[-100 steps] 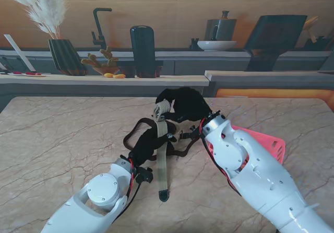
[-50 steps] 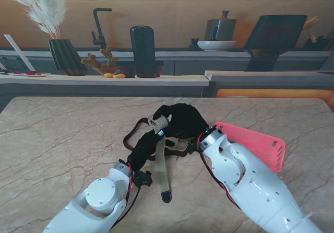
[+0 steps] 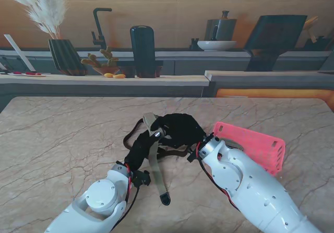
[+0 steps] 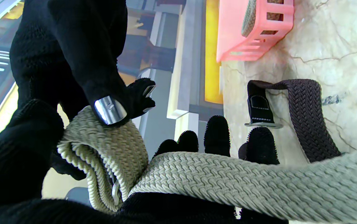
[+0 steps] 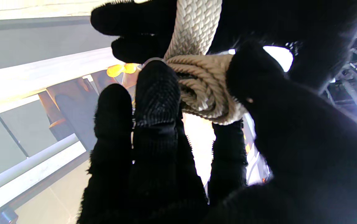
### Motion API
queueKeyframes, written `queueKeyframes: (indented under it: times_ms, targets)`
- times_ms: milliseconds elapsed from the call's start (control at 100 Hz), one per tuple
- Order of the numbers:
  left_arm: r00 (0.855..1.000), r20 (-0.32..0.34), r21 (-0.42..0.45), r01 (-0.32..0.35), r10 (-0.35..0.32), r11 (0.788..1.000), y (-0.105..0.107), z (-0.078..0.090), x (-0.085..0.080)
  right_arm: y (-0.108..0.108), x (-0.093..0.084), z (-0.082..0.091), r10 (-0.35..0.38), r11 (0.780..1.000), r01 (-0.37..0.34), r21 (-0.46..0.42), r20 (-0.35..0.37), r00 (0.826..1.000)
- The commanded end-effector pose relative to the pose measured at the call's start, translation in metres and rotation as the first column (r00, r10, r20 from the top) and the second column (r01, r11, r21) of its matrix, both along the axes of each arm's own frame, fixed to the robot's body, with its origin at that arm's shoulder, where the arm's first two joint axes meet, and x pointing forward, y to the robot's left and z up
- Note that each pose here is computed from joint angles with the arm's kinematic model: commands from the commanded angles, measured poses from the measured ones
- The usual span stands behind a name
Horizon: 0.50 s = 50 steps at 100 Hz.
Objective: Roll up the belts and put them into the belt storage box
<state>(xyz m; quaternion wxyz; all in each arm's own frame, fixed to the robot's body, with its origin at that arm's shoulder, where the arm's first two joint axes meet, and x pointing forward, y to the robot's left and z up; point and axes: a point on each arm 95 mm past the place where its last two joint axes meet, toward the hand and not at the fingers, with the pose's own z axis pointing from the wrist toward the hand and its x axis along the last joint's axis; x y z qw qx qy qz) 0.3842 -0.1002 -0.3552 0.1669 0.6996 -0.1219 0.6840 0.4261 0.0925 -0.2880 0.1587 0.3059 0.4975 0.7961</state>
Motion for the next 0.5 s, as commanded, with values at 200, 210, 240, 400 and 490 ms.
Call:
queueKeyframes:
  times_ms: [200, 210, 240, 400, 490]
  targets:
    - [0.999, 0.041, -0.062, 0.014, -0.011, 0.998, -0.0074, 0.0235, 0.0046, 0.0041, -0.0124, -0.0311, 0.05, 0.995, -0.054, -0.083, -0.052, 0.997]
    - [0.999, 0.041, -0.062, 0.014, -0.011, 0.998, -0.0074, 0.0236, 0.0045, 0.0041, -0.0124, -0.0311, 0.05, 0.995, -0.054, -0.083, -0.052, 0.997]
    - [0.999, 0.04, -0.062, 0.015, -0.012, 0.998, -0.0077, 0.0237, 0.0044, 0.0044, -0.0125, -0.0311, 0.051, 0.995, -0.056, -0.085, -0.054, 0.997]
    - [0.999, 0.038, -0.04, 0.032, -0.03, 0.999, -0.0083, 0.0247, 0.0036, 0.0051, -0.0127, -0.0279, 0.067, 0.992, -0.07, -0.101, -0.036, 0.997]
    - [0.998, 0.038, -0.02, 0.054, -0.053, 0.998, -0.008, 0.0247, 0.0039, 0.0056, -0.0135, -0.0212, 0.073, 0.993, -0.074, -0.094, -0.009, 0.997]
